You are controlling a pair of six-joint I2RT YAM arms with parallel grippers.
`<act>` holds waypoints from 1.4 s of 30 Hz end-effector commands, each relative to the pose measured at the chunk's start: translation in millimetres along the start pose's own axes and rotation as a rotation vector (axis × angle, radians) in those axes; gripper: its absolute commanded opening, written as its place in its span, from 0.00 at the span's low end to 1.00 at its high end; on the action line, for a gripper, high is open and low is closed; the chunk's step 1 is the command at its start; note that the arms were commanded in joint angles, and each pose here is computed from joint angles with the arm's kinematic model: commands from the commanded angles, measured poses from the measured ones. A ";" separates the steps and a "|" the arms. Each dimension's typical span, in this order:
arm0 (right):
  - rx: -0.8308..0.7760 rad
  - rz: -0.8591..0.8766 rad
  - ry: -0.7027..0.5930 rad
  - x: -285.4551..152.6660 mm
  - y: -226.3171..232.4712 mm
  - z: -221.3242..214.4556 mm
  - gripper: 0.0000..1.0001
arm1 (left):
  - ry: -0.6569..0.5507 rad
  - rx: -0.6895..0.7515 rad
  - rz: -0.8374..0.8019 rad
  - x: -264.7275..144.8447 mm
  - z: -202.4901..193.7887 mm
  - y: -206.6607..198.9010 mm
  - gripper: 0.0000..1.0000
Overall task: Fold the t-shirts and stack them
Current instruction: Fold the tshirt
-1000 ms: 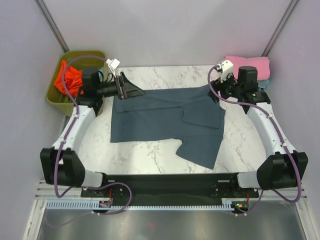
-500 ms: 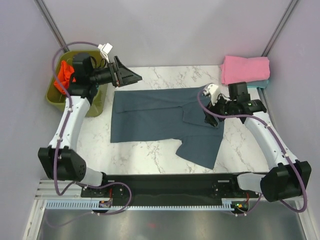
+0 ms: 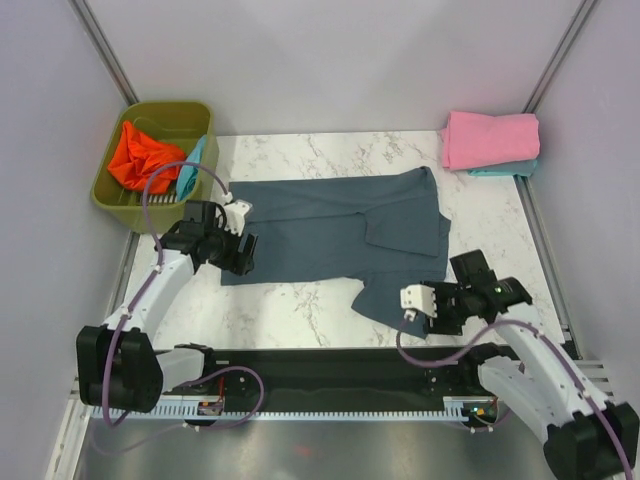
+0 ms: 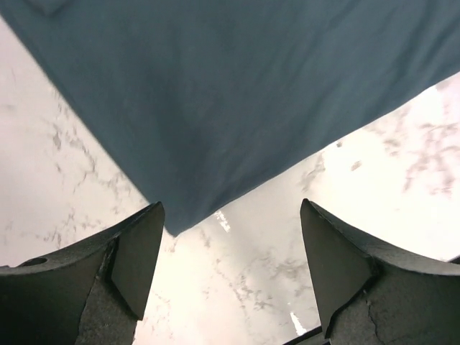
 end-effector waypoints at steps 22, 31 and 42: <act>-0.527 0.201 -0.126 34.1 25.2 -8.8 0.69 | 0.081 0.086 0.248 26.8 -10.4 40.3 0.89; -0.527 0.223 -0.119 45.6 10.7 -6.4 0.60 | 0.103 0.077 0.272 28.6 -18.8 46.0 0.89; -0.476 0.231 -0.087 59.8 3.6 -5.7 0.36 | 0.152 0.053 0.298 30.2 -33.1 48.5 0.89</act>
Point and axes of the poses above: each gripper's point midway between its finger pads, its own x axis out along the fingers, its own y axis along the line the jaws close on, z = x × y, the point moved 8 cm from there along -x, back along the fingers, and after that the axes turned 1 degree about -x, right-handed, at the moved point
